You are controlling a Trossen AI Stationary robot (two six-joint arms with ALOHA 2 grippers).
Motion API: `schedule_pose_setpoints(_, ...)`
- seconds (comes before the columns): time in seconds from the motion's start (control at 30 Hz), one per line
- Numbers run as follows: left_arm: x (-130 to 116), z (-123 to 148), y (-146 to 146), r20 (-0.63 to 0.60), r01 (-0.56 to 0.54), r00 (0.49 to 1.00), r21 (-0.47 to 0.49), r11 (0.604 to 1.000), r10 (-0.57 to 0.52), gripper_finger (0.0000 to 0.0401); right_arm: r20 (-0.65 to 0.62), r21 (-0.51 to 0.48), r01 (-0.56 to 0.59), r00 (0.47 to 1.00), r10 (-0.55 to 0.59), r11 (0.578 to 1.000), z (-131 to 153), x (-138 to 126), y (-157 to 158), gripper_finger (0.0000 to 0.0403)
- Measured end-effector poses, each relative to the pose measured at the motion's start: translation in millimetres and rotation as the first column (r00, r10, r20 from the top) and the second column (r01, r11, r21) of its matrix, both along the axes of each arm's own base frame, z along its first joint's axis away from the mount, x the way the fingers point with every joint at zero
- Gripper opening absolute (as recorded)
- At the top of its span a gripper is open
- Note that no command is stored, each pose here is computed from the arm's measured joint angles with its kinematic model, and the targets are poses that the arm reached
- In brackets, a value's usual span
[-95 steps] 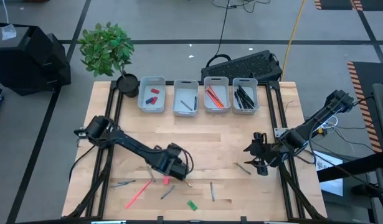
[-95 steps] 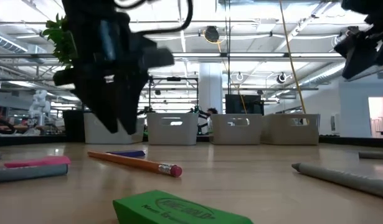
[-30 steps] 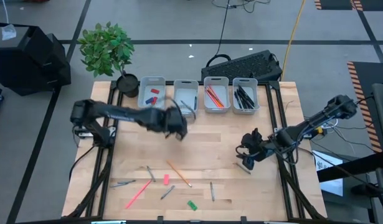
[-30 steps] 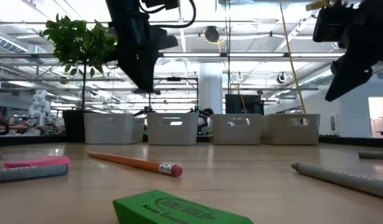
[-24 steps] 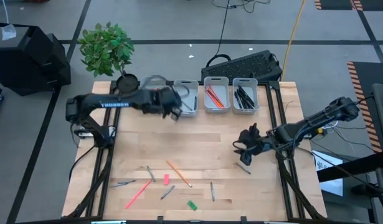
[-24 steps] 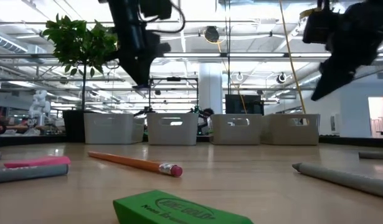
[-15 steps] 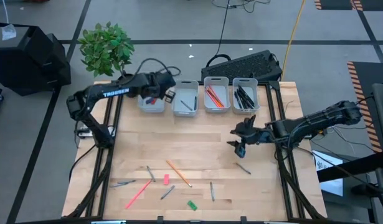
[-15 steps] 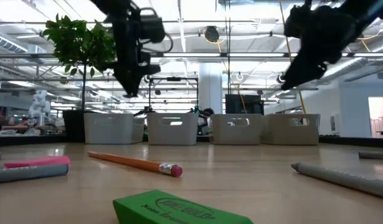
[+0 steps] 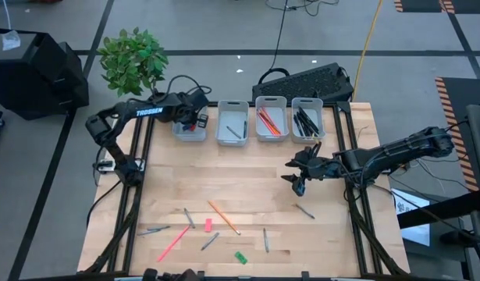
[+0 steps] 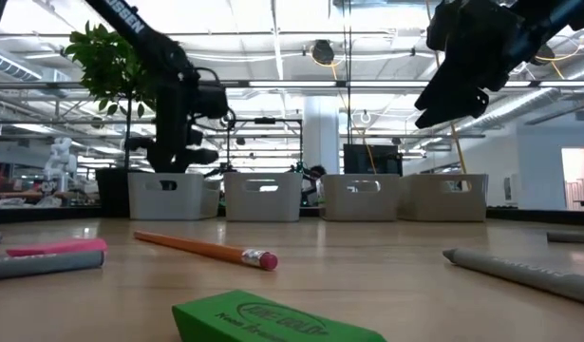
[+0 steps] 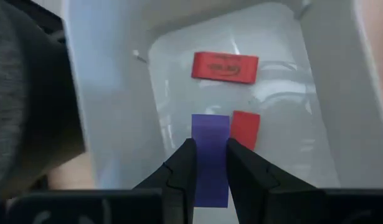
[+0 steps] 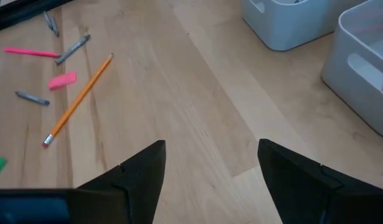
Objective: Sort crayons/erasers/pens/pencils in bins
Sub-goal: Put the blue eraser into the top left gray bin, then put the pink eraser into the top left gray bin
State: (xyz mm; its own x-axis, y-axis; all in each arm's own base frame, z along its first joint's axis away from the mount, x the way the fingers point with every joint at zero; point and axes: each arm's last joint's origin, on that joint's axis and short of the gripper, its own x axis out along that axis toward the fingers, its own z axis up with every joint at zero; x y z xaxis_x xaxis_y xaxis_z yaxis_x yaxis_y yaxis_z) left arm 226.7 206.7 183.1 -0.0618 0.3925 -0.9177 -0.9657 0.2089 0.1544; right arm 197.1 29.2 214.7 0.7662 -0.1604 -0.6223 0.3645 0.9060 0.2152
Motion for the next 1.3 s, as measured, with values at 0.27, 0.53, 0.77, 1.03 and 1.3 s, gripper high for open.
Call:
schedule_pose_setpoints(0.27,1,-18,-6,0.078,-0.015,0.997,0.007,1.000,0.015,0.0078,0.000,0.002,0.001,1.000,-0.001,1.000,0,0,0,0.0249)
schedule_pose_setpoints(0.53,1,-26,-9,0.100,-0.013,0.995,0.029,0.999,0.010,0.0085,0.001,0.011,0.004,1.000,-0.004,1.000,0,0,0,0.0249)
schedule_pose_setpoints(0.77,4,-16,-9,0.094,0.063,0.994,-0.051,0.997,-0.058,0.0157,-0.001,0.030,-0.016,1.000,0.016,0.999,0,0,1,0.0249)
schedule_pose_setpoints(1.03,32,54,-38,0.065,0.263,0.965,-0.154,0.953,-0.256,0.0183,-0.019,0.018,-0.038,0.999,0.038,0.999,-1,-2,4,0.0249)
schedule_pose_setpoints(1.3,68,100,-157,0.127,0.633,0.773,-0.090,0.769,-0.621,0.0184,-0.044,-0.004,-0.113,0.993,0.113,0.994,-3,-6,17,0.0249)
